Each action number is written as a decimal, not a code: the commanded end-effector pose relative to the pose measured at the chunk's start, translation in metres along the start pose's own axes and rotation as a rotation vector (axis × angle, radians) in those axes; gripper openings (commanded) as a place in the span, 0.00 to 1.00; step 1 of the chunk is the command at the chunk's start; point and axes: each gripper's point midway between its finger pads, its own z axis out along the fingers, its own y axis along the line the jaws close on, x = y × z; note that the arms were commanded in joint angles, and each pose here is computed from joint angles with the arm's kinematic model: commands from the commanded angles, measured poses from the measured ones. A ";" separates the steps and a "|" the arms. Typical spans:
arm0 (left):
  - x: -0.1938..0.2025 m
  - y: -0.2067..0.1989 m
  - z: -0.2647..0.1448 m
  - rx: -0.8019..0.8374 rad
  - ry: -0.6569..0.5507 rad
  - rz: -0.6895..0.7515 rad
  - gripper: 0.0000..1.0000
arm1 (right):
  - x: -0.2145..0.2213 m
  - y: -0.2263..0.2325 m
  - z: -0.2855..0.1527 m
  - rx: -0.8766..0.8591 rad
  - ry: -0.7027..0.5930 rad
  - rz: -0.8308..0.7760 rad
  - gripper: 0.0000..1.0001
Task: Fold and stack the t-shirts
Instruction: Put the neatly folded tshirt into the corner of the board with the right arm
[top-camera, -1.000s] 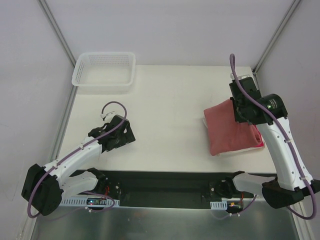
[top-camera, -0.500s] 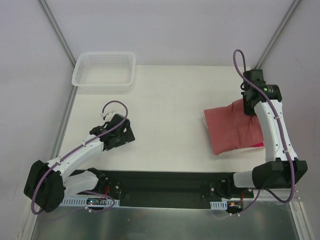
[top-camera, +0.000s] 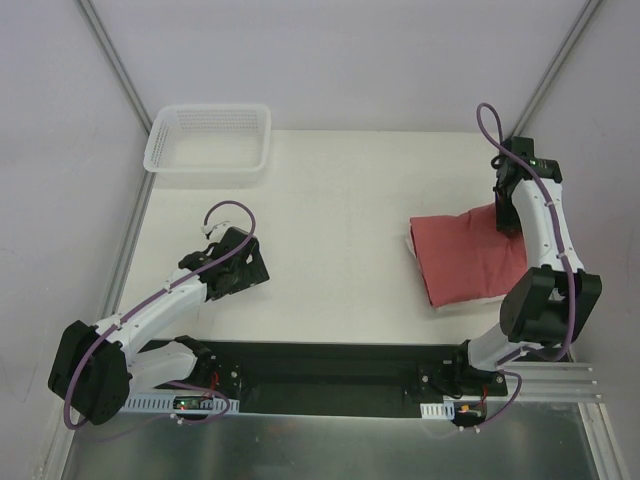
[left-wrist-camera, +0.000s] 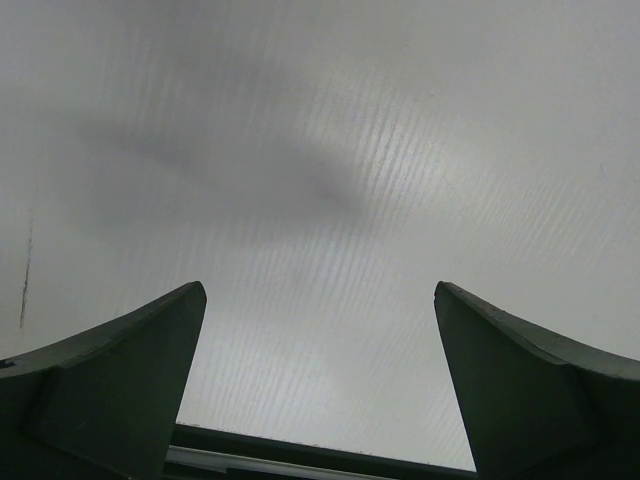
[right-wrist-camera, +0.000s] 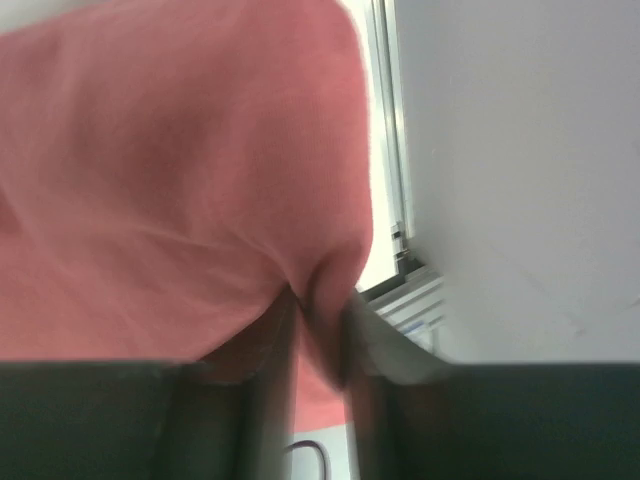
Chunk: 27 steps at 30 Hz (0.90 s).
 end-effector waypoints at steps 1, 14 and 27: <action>-0.009 -0.006 -0.005 0.031 -0.013 -0.003 0.99 | -0.011 -0.011 0.008 0.043 -0.003 0.080 0.55; -0.031 -0.033 -0.024 0.126 -0.038 -0.015 0.99 | -0.030 0.046 -0.072 -0.445 -0.435 0.373 0.97; -0.073 -0.017 -0.105 0.236 -0.283 -0.068 0.99 | 0.031 0.118 -0.123 -0.861 -0.748 0.325 0.97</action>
